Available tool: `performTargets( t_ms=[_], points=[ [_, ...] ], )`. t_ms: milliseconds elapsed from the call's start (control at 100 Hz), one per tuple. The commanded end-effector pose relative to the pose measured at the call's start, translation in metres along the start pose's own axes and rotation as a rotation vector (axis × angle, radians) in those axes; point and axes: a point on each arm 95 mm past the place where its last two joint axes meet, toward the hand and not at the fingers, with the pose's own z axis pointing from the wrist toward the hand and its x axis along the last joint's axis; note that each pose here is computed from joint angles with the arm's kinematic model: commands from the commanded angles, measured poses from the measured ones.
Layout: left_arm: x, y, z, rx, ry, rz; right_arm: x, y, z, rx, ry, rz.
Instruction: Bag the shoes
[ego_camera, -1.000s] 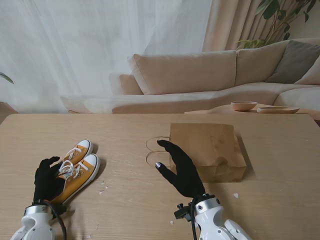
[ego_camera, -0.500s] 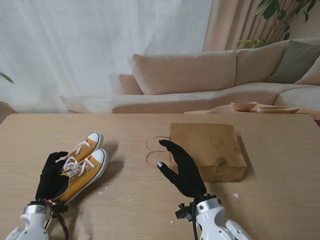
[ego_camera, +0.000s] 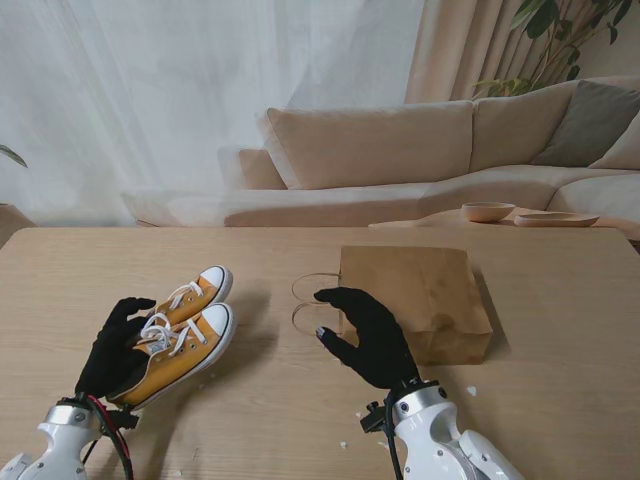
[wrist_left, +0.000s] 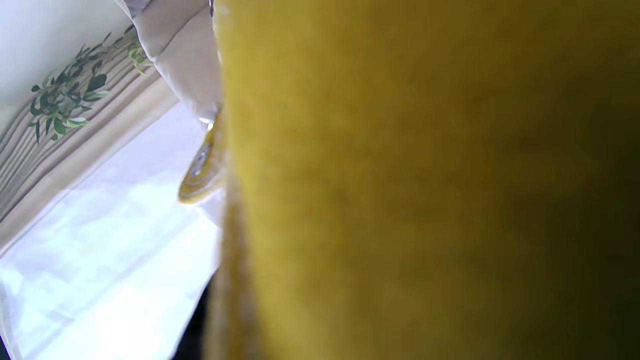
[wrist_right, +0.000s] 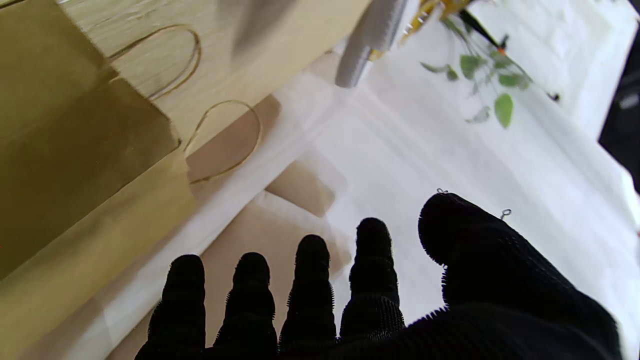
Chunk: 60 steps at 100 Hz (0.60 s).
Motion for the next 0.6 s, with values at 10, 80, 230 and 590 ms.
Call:
performTargets(
  t_ms=[10, 80, 230, 590],
  points=[
    [0.015, -0.004, 0.009, -0.017, 0.043, 0.005, 0.004, 0.010, 0.012, 0.004, 0.016, -0.024],
    [0.019, -0.003, 0.011, -0.042, 0.048, 0.006, 0.004, 0.016, 0.022, 0.030, 0.008, -0.086],
    [0.025, -0.001, 0.018, -0.067, 0.060, 0.009, 0.001, 0.025, 0.047, 0.111, -0.018, -0.211],
    [0.035, 0.004, 0.029, -0.116, 0.055, 0.019, -0.014, 0.024, 0.106, 0.255, -0.087, -0.446]
  ],
)
